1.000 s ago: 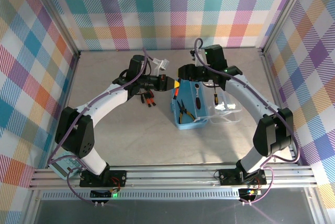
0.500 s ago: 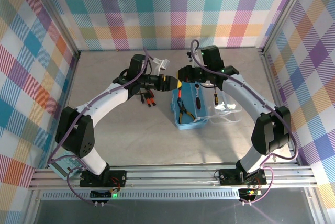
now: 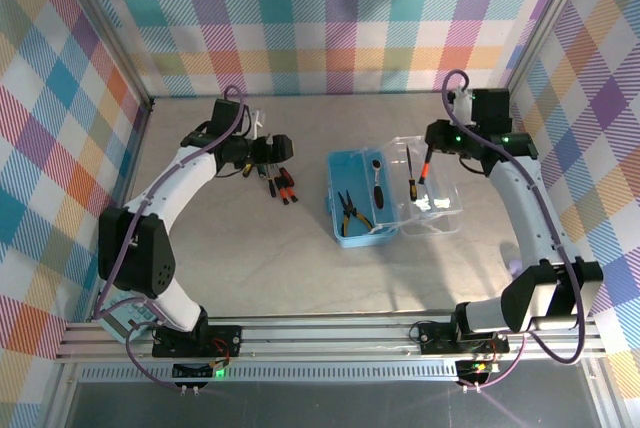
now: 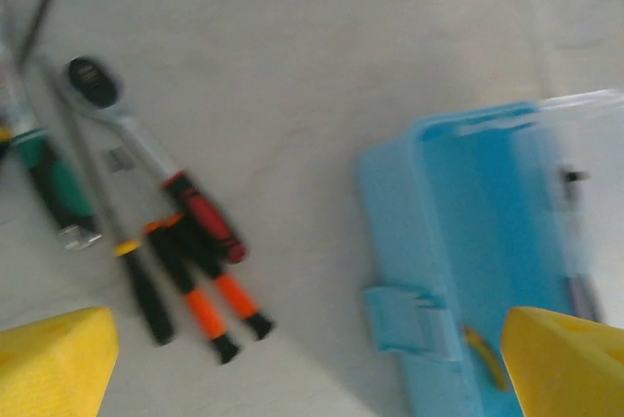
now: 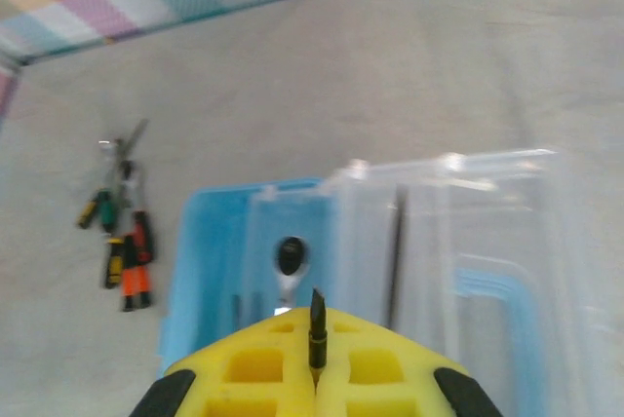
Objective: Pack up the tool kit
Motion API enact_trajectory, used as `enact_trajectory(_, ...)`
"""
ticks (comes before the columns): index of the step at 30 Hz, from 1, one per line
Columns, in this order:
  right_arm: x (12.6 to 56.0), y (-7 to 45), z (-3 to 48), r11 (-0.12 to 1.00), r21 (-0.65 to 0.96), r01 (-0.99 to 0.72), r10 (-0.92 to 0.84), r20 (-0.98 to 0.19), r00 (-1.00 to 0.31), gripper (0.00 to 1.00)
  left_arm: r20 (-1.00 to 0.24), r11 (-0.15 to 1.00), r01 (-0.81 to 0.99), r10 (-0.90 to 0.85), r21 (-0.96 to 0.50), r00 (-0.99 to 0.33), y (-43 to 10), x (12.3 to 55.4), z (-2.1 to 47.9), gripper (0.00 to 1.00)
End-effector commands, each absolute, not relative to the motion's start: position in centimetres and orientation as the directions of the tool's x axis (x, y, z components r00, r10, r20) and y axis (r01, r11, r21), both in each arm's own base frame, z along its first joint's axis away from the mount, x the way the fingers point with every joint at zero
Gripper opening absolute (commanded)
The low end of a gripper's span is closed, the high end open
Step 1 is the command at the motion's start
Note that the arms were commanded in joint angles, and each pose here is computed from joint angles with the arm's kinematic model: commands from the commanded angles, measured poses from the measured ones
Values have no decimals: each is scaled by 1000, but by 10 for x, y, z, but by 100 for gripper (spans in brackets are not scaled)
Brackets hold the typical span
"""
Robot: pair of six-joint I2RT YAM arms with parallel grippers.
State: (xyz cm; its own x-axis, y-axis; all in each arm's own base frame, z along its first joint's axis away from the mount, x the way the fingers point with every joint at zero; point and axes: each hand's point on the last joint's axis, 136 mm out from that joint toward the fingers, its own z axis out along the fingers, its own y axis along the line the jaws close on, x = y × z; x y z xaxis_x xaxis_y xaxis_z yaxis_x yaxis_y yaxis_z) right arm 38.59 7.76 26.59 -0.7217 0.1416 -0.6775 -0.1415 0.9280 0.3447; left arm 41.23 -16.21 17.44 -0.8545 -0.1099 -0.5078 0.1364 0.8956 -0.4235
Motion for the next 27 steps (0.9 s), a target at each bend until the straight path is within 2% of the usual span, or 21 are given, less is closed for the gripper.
enact_trajectory(1,376,42,234,980,195,-50,84,-625,-776,0,-443,956,55,-82,-288,-893,-138,403,140,100)
enact_trajectory(7,384,27,210,993,116,-15,56,-580,-813,0,-416,959,40,-84,-280,-905,-136,402,126,100)
enact_trajectory(27,394,33,184,993,113,-39,25,-519,-854,0,-392,957,42,-78,-288,-917,-139,401,113,100)
